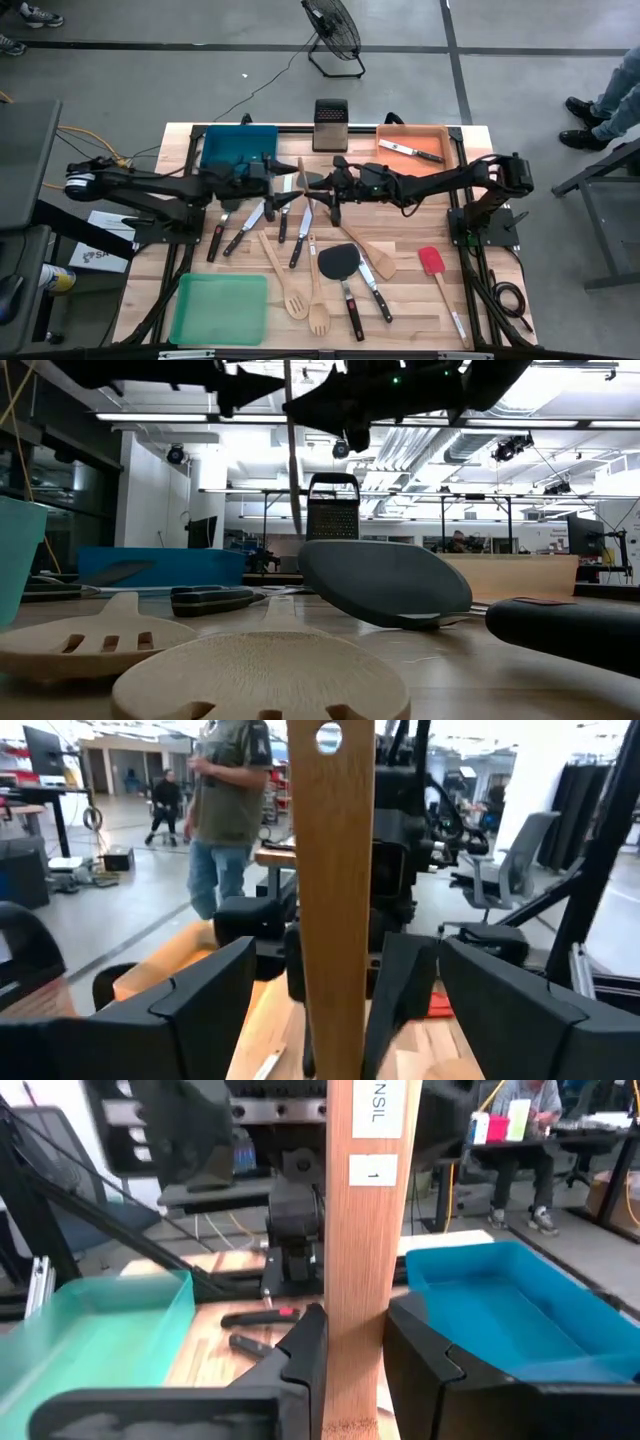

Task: Pick & Place Kitchen Items
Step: Put the wooden spoon into the blue bin

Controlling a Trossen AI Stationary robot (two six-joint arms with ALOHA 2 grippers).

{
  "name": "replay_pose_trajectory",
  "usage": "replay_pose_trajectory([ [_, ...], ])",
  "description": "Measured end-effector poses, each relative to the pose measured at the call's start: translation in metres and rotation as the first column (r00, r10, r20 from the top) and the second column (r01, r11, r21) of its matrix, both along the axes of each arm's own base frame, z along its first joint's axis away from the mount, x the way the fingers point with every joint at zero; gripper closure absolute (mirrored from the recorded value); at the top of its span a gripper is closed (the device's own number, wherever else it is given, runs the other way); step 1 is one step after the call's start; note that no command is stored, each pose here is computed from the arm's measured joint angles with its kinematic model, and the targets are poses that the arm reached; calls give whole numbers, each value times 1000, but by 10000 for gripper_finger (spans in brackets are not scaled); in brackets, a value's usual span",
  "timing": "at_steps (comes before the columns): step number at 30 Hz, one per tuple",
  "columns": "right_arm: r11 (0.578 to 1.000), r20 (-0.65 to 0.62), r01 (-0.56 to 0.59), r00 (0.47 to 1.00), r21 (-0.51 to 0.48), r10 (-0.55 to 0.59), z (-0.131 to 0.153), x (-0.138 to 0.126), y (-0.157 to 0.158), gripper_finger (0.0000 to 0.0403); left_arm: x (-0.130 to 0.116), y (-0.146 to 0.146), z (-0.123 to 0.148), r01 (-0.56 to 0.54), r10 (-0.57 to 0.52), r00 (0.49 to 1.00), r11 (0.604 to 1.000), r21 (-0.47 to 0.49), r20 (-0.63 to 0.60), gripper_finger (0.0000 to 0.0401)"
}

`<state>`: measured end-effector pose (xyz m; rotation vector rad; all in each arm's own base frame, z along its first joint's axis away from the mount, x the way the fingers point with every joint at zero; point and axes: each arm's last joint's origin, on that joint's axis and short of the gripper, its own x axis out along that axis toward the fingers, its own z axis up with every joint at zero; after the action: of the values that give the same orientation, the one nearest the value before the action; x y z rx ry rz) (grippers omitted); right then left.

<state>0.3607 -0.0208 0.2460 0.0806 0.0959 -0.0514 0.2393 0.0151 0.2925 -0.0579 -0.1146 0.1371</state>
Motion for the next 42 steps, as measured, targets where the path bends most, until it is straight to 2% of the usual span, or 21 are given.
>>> replay_pose_trajectory([
  [7,1000,-22,2,1000,-1,-2,-2,0,0,335,21,0,0,35,-36,999,999,-7,-28,89],
  [12,1000,-31,3,1000,-1,-3,-3,0,0,335,21,0,-1,40,-41,999,999,-32,-28,108],
  [16,1000,-47,6,999,-2,-6,-5,-1,0,335,17,0,4,40,-40,999,999,-27,-9,158],
  [24,1000,-61,2,998,2,-2,-6,-1,0,335,14,0,6,31,-31,999,999,-25,-10,308],
  [33,1000,-63,5,998,-3,-5,-6,-1,0,334,14,0,5,30,-30,999,1000,-2,-23,305],
  [35,1000,-64,7,998,1,-7,-6,-1,0,305,14,0,5,30,-30,999,1000,8,-24,305],
  [39,1000,-73,23,997,13,-22,-7,-1,-1,216,14,0,5,19,-18,999,999,42,-36,305],
  [42,1000,-72,23,997,13,-22,-7,-1,-1,170,7,1,11,-39,41,999,997,61,-30,305],
])
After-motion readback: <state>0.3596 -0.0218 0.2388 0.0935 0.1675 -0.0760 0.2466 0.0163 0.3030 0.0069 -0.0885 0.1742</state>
